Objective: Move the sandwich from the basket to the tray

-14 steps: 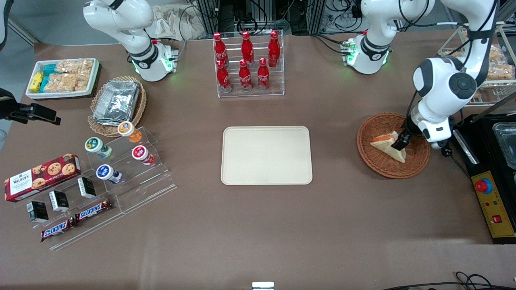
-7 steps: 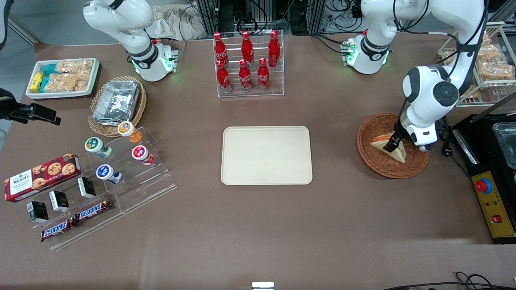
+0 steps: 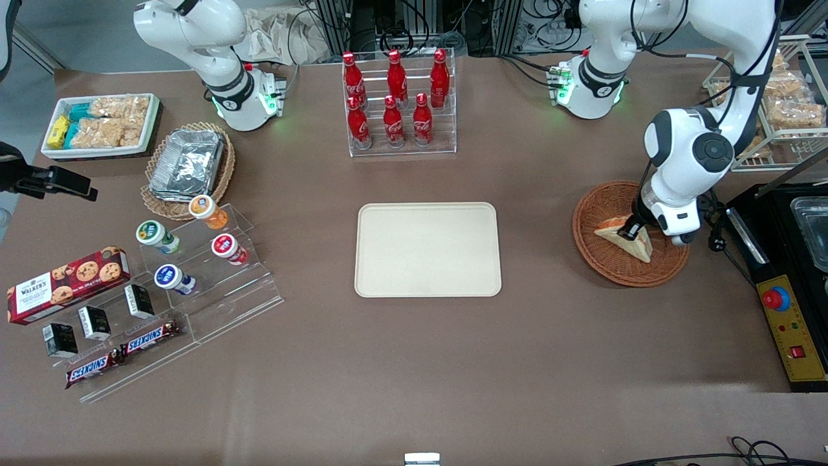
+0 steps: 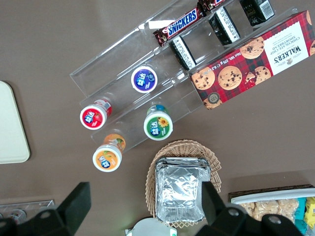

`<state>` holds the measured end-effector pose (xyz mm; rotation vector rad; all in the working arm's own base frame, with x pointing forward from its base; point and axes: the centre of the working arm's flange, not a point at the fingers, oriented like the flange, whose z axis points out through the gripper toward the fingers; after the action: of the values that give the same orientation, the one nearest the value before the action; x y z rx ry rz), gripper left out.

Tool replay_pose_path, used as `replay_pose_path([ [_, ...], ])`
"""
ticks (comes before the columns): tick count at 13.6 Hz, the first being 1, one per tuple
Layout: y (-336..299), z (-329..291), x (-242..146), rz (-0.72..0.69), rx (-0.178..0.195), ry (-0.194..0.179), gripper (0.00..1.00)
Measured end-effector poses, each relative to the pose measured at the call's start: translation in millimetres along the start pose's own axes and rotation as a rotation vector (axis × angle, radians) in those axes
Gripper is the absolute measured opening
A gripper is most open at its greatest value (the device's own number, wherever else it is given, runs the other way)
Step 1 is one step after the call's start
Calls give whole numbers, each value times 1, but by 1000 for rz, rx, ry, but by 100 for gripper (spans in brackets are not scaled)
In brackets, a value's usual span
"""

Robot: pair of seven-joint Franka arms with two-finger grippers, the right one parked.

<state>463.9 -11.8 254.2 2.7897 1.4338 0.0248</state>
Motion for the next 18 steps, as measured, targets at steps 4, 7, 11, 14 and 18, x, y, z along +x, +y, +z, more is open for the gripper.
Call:
replay_pose_path([
  [4,35,-62,-13,67,62,-45,24],
  [7,67,-151,-13,103,110,-70,24],
  [11,120,-223,-69,283,116,27,24],
  [14,155,-217,-144,468,131,57,24],
  [18,202,-196,-200,622,126,24,24],
])
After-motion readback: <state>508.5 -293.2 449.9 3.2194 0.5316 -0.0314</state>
